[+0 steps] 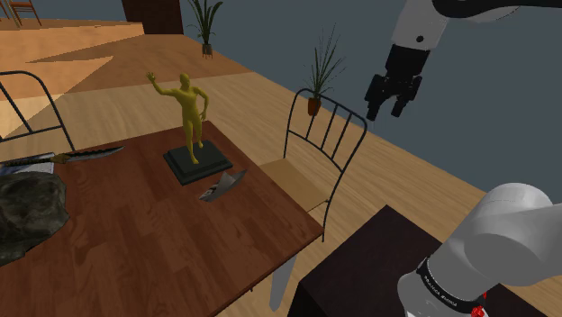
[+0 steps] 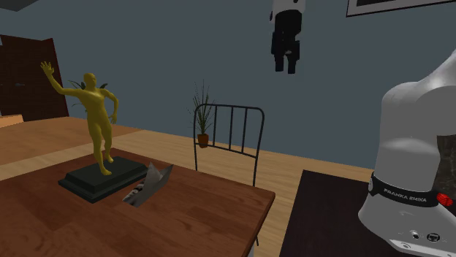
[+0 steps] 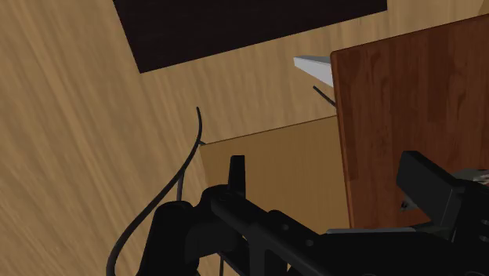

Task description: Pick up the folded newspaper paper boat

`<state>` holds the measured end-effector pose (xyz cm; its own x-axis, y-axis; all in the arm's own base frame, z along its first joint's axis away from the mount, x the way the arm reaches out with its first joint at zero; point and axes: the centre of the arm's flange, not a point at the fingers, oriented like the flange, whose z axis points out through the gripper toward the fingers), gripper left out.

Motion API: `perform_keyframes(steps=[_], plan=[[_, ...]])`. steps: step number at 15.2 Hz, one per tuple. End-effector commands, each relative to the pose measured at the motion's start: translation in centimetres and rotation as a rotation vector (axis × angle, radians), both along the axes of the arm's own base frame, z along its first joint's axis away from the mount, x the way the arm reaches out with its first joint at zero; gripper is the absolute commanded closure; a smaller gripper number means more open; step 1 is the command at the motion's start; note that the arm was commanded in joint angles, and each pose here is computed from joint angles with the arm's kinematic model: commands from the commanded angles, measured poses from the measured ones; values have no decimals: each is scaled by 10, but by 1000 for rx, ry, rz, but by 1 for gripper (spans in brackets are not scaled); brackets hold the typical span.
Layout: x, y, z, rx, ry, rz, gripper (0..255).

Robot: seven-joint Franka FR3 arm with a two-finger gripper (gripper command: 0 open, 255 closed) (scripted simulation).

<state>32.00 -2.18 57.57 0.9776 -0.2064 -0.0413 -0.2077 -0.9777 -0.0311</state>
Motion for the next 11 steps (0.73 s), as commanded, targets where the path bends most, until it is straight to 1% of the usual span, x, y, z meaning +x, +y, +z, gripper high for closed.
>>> perform_keyframes(steps=[1,6,11], plan=[[0,0,0,0,0,0,0],[19,56,-31,-10,11,-145,0],[46,109,-62,-21,23,-291,0]])
